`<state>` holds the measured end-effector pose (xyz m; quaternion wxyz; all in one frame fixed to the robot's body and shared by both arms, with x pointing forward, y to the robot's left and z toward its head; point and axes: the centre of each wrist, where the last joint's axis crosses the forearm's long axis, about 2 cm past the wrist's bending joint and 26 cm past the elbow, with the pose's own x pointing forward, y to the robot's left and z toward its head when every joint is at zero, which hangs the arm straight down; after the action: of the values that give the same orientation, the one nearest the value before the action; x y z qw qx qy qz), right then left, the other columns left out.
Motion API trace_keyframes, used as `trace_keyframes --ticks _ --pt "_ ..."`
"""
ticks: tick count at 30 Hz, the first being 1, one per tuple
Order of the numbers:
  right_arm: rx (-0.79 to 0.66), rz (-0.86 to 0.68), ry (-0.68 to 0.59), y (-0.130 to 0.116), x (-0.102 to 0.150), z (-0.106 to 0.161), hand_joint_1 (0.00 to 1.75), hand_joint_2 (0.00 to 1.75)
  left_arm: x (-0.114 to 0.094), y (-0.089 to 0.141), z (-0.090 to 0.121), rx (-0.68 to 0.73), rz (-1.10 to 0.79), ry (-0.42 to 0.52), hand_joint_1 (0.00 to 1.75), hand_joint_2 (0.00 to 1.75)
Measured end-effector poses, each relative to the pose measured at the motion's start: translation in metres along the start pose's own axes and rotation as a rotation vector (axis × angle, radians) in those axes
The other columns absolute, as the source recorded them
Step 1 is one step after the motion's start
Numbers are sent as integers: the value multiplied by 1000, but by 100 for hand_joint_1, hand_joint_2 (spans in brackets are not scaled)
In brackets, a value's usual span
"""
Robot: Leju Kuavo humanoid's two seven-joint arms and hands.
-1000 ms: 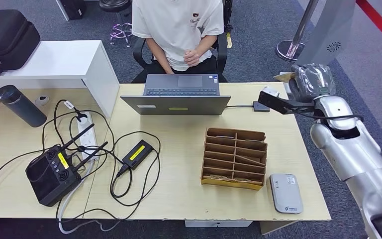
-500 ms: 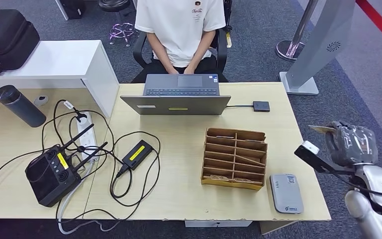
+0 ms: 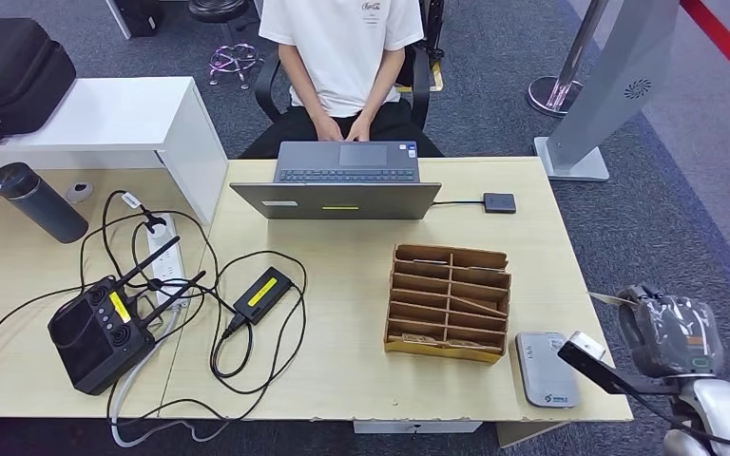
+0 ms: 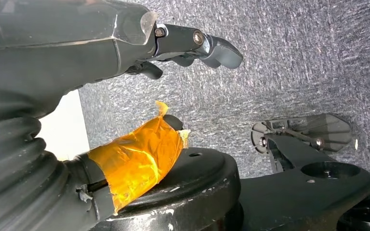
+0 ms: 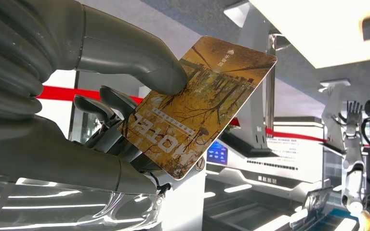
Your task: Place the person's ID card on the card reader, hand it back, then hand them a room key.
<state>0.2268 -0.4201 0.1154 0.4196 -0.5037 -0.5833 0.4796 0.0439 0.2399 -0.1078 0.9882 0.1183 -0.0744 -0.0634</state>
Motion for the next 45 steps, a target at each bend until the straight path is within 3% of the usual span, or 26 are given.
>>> trace_keyframes --ticks 31,40,45 --pt "208 -87 133 75 24 47 175 175 0 0 0 0 -2 -1 0 175" --pt "186 -92 151 78 23 42 175 175 0 0 0 1 -10 -5 0 175" --pt "49 -92 132 64 24 31 175 175 0 1 0 3 -27 -11 0 175"
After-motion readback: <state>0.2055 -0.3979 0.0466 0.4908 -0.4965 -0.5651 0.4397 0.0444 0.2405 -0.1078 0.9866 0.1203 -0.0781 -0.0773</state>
